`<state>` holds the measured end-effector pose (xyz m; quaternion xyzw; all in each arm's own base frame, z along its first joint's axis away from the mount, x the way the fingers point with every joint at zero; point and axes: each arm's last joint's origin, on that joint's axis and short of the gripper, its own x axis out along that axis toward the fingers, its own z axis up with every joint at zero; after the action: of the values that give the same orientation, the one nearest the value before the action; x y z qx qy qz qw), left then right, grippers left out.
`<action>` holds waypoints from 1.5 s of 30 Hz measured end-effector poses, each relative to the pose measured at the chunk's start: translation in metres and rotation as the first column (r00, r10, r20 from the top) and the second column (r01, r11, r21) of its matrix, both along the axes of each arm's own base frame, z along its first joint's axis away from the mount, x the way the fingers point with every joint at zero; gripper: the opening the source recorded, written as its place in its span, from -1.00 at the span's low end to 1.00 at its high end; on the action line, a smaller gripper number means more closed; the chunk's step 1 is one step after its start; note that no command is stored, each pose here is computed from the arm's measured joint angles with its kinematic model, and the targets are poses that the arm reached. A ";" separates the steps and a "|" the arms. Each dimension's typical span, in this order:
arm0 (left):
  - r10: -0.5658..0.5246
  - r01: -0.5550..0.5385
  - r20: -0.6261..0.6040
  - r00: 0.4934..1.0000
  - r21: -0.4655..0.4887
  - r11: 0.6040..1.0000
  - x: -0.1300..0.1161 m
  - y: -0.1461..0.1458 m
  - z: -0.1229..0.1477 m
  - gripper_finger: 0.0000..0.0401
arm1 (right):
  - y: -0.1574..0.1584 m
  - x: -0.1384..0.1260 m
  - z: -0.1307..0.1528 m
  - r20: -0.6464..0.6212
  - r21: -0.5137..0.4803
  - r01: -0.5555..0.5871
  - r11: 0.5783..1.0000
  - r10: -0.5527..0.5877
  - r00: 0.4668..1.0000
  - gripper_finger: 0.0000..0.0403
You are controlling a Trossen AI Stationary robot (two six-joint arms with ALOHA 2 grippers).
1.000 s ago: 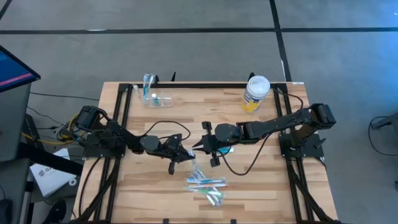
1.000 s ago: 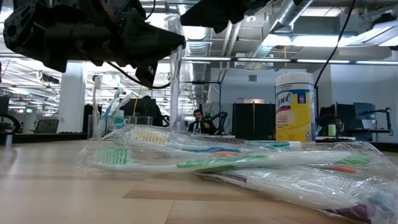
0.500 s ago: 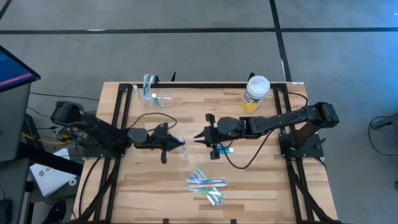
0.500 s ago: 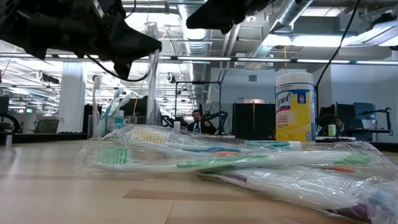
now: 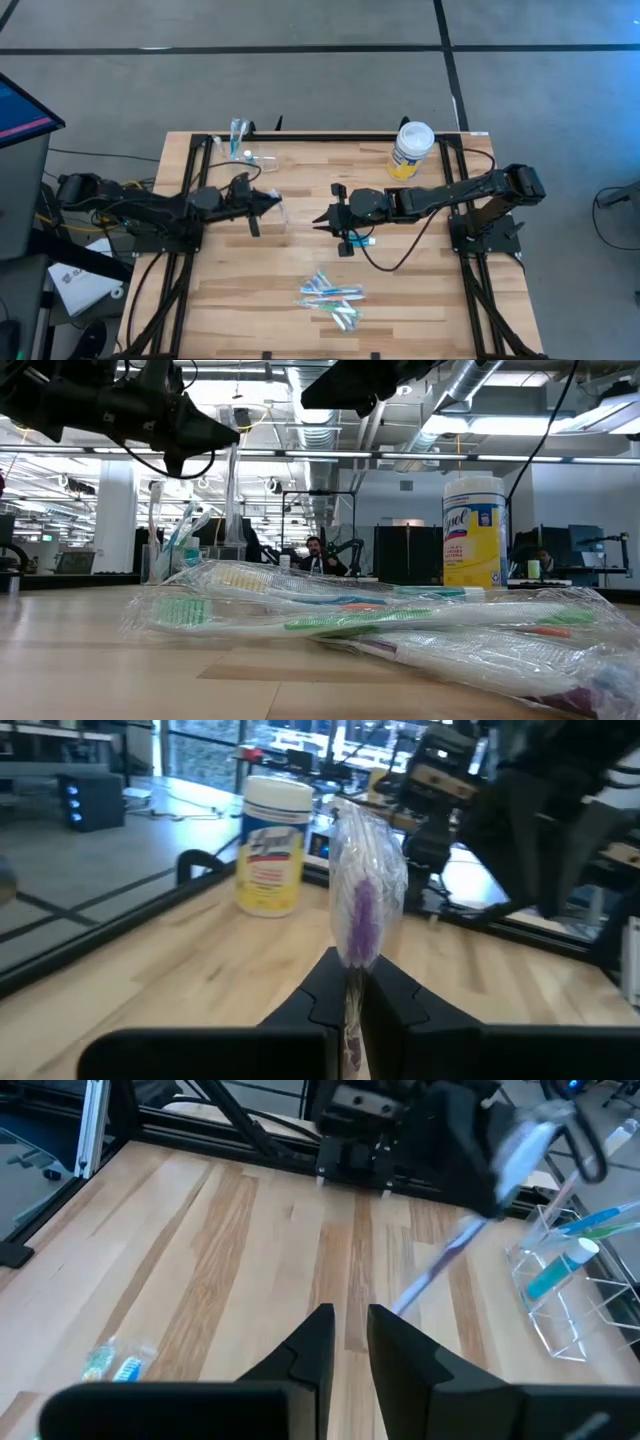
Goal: Pick & Place toothbrushing station
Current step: Put the purple toothbrush into the transparent organizer
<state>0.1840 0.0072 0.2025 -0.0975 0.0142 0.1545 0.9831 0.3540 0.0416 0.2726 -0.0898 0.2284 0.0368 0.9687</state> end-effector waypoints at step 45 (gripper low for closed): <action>0.617 -0.610 -0.174 0.768 0.096 0.786 -0.055 0.079 0.038 -0.98 | -0.003 0.001 -0.006 -0.033 0.001 0.011 1.000 -0.011 0.999 -0.72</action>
<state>0.1295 0.0859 0.2401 -0.0643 0.0756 0.4759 0.8739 0.3551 0.0387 0.2671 -0.0873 0.2450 0.0332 0.9650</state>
